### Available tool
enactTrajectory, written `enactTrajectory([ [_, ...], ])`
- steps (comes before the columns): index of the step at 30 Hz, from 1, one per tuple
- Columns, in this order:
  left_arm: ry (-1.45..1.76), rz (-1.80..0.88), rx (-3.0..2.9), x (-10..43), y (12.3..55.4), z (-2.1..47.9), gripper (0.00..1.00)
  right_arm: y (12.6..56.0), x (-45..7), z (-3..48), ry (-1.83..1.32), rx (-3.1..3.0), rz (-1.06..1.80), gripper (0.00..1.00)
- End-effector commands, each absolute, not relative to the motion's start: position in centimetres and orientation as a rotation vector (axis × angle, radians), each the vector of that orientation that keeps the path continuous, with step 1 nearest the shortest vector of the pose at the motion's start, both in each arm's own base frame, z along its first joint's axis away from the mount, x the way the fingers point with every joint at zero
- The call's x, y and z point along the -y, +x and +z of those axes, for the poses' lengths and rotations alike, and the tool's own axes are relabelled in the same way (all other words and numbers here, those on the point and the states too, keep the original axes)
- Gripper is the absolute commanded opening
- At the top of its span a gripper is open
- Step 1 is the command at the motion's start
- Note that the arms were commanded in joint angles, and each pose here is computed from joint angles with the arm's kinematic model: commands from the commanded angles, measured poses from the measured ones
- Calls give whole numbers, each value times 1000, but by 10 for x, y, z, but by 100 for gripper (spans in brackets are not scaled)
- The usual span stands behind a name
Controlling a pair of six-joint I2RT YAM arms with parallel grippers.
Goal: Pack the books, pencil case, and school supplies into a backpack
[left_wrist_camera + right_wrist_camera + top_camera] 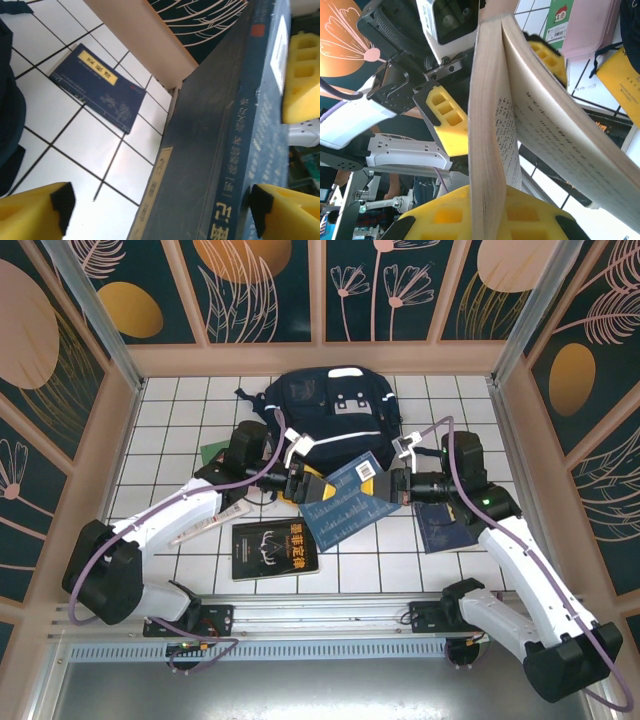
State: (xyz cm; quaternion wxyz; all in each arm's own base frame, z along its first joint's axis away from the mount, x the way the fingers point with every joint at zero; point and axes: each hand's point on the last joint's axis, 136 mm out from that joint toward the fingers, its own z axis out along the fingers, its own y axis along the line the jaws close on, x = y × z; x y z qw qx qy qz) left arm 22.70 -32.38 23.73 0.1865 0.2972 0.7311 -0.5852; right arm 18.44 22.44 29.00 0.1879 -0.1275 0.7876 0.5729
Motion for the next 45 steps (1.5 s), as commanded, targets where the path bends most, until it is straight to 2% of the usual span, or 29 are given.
enactTrajectory([
  [1, 872, -1721, -2006, 328, 222, 243, 79, 198, -222, 318, -413, -2079, 1566, 2],
  [7, 862, -1687, -2022, 327, 225, 239, 46, 224, -209, 301, -255, -2122, 1486, 3],
  [11, 842, -1648, -2050, 327, 232, 234, 25, 232, -206, 293, -210, -2138, 1468, 8],
  [14, 822, -1583, -2066, 326, 241, 234, 3, 236, -205, 288, -189, -2158, 1450, 10],
  [15, 817, -1577, -2060, 326, 242, 237, 0, 238, -204, 286, -179, -2162, 1439, 10],
  [18, 800, -1570, -2037, 325, 244, 246, 0, 245, -201, 282, -140, -2179, 1392, 15],
  [24, 734, -1557, -1989, 320, 249, 264, 0, 273, -157, 279, 80, -2185, 1011, 70],
  [26, 696, -1559, -1960, 318, 250, 273, 0, 276, -143, 280, 153, -2156, 950, 92],
  [27, 674, -1570, -1944, 317, 250, 277, 0, 275, -142, 281, 166, -2144, 957, 98],
  [31, 536, -1675, -1828, 313, 251, 300, 0, 271, -155, 278, 197, -2122, 1134, 99],
  [34, 425, -1758, -1738, 308, 253, 315, 4, 268, -169, 276, 221, -2070, 1317, 99],
  [38, 362, -1858, -1668, 306, 252, 327, 0, 261, -184, 298, 152, -1910, 1537, 99],
  [40, 424, -1869, -1696, 311, 248, 325, 0, 260, -186, 309, 93, -1871, 1533, 99],
  [45, 626, -1704, -1828, 316, 241, 312, 0, 268, -182, 310, -45, -1955, 1313, 99],
])
